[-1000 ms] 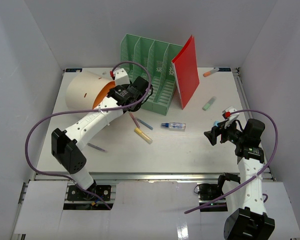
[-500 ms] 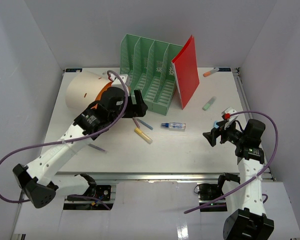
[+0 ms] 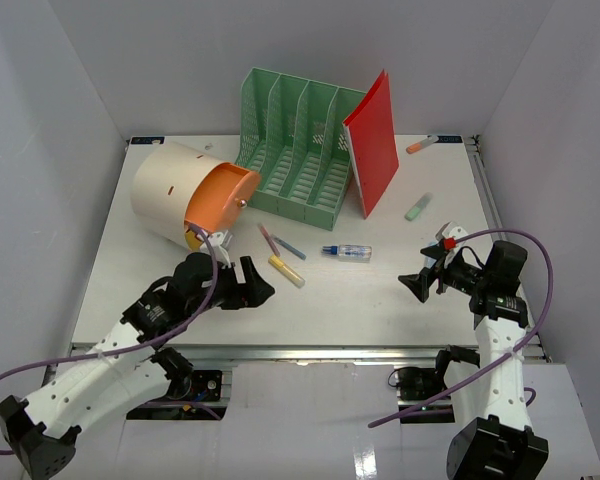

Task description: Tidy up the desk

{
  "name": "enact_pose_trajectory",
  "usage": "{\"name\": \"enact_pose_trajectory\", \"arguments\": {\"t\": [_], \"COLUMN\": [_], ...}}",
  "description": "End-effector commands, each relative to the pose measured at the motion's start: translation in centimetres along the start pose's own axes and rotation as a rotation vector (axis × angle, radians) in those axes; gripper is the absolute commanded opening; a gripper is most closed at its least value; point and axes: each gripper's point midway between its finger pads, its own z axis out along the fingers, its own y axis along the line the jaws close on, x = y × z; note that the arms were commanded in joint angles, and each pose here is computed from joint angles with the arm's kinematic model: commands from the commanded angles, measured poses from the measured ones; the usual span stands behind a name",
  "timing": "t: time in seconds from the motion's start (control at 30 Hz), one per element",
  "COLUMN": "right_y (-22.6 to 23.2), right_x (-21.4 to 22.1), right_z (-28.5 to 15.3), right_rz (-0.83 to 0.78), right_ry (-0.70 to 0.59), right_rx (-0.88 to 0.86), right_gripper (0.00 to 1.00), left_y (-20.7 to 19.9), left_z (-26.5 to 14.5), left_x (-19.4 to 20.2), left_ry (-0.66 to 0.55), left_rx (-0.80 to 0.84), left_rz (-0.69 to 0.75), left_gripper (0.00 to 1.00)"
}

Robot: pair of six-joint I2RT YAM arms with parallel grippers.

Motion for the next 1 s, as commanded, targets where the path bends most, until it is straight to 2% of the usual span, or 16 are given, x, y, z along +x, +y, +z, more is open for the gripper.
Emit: {"name": "enact_pose_trajectory", "arguments": {"t": [0.0, 0.2, 0.43, 0.5, 0.6, 0.97], "right_y": [0.2, -0.4, -0.8, -0.9, -1.0, -1.2], "right_x": [-0.5, -0.3, -0.3, -0.2, -0.2, -0.3], "right_z": [0.1, 0.1, 0.1, 0.1, 0.1, 0.0], "right_rz": [-0.014, -0.004, 0.002, 0.003, 0.005, 0.006], "right_ry": [-0.014, -0.001, 0.004, 0.006, 0.008, 0.010], "right_rx": [-0.019, 0.008, 0.027, 0.032, 0.038, 0.047], "right_gripper": [0.97, 0.97, 0.96, 0.96, 0.96, 0.96], "left_y": [0.6, 1.8, 2.0, 1.4, 2.9, 3.0], "left_z": [2.0, 6.4, 9.7, 10.3, 11.9, 14.7], "left_x": [0.7, 0.6, 0.2, -0.1, 1.0, 0.5], "left_ry": [0.008, 0.033, -0.047, -0.052, -0.035, -0.047], "left_rx": [-0.039, -0.236, -0.494, -0.547, -0.700, -0.808], "left_rz": [-0.115, -0.235, -0.278, -0.284, -0.292, -0.282], "left_gripper": [0.88, 0.85, 0.84, 0.79, 0.71, 0.70]}}
